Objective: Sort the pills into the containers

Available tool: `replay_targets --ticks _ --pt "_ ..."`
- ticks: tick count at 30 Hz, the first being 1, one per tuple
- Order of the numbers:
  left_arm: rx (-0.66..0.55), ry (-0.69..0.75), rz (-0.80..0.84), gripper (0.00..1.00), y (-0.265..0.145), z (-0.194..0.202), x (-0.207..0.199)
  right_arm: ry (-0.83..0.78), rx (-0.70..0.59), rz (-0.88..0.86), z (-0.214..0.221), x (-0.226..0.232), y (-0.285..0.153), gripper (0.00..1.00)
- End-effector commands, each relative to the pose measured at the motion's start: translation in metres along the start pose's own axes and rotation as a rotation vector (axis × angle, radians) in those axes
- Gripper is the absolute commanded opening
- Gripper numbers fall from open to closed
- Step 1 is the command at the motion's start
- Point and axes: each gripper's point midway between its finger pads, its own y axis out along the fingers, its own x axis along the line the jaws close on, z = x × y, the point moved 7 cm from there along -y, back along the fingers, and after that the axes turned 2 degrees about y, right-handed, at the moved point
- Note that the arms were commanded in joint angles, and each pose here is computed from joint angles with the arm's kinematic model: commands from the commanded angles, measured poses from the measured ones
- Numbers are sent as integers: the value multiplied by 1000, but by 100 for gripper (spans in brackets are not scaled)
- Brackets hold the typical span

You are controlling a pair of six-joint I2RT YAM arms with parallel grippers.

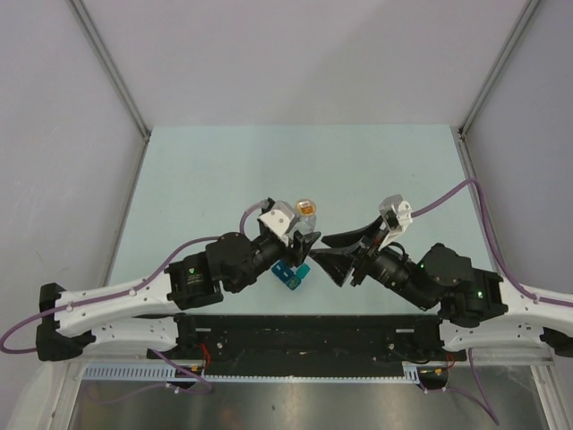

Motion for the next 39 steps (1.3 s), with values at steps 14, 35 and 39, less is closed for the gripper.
replay_targets --ticks 14,35,39 --pt "-216 -178 513 0 -57 -60 -33 -262 -62 -257 -31 1 -48 53" --pt "-93 -133 886 0 -65 -31 -72 -404 -45 -712 -31 44 -64 53" --pt "-70 -132 900 0 -60 -26 -76 -406 -41 -683 -31 45 -56 54"
